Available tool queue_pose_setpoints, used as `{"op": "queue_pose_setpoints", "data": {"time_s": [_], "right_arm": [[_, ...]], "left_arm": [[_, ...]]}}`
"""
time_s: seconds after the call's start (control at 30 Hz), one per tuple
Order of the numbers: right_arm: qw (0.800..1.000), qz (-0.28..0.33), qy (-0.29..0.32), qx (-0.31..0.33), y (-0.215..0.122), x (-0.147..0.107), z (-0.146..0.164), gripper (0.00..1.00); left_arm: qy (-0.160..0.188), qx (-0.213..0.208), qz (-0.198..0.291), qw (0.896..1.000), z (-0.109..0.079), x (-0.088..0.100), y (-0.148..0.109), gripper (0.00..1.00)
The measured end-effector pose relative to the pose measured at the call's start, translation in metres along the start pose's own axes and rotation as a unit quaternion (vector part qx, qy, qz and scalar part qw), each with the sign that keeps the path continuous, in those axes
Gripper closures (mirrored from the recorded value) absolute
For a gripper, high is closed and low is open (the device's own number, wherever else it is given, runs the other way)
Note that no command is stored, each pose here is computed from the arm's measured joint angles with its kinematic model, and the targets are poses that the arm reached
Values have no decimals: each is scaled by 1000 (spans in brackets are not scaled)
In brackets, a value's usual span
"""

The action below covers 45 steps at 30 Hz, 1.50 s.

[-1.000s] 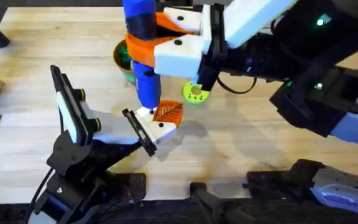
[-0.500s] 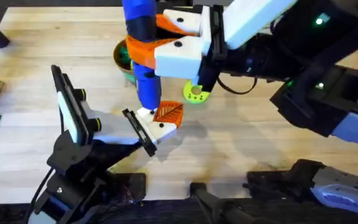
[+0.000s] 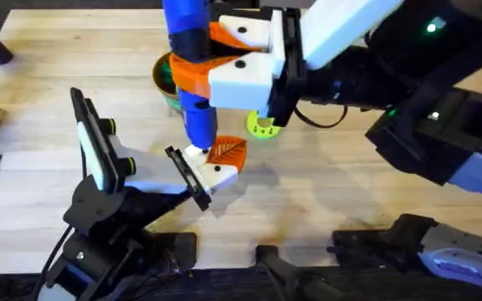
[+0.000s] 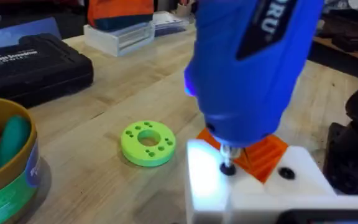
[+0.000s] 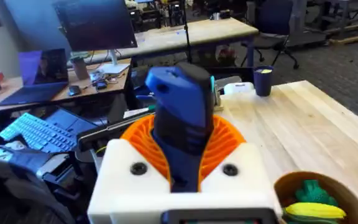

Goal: Pick up the gripper from the table and insert it into the empty holder that is missing its gripper. Then pick up a screw, insert it into the mounting hole, and use the screwdriver to tighten it. Finally, clean up the table by picking up the vegetable and placing it into the bucket.

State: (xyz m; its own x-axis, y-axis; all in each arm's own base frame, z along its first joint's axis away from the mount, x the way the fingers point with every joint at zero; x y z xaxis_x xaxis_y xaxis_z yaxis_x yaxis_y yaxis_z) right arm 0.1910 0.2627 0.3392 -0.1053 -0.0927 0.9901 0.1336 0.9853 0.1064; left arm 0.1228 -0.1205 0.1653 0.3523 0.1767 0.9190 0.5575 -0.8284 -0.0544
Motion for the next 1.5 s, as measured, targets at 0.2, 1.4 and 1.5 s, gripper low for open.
{"op": "queue_pose_setpoints", "data": {"time_s": [0.2, 1.4, 1.5], "right_arm": [[1000, 1, 1, -3, 0, -1, -1, 838], [916, 240, -189, -259, -73, -63, -98, 847], [864, 353, -237, -270, -97, -87, -106, 848]], "left_arm": [[0, -1, 0, 1000, 0, 0, 0, 988], [7, 0, -2, 1000, 0, 1, 0, 988], [7, 0, -2, 1000, 0, 1, 0, 988]]}}
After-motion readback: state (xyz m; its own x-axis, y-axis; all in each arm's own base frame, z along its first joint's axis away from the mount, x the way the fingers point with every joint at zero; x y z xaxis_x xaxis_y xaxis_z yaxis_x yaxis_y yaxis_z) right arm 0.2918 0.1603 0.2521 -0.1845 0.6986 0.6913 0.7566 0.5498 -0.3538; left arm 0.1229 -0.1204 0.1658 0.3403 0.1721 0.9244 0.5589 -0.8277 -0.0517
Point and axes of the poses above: each hand's point on the last joint's axis, 136 mm out from that joint toward the fingers, its own y axis out along the fingers, its own z axis along the line the jaws close on, x = y × z, the point moved 7 cm from there along -y, back along the fingers, and after that the axes turned 13 degrees about -y, right-handed, at the moved point
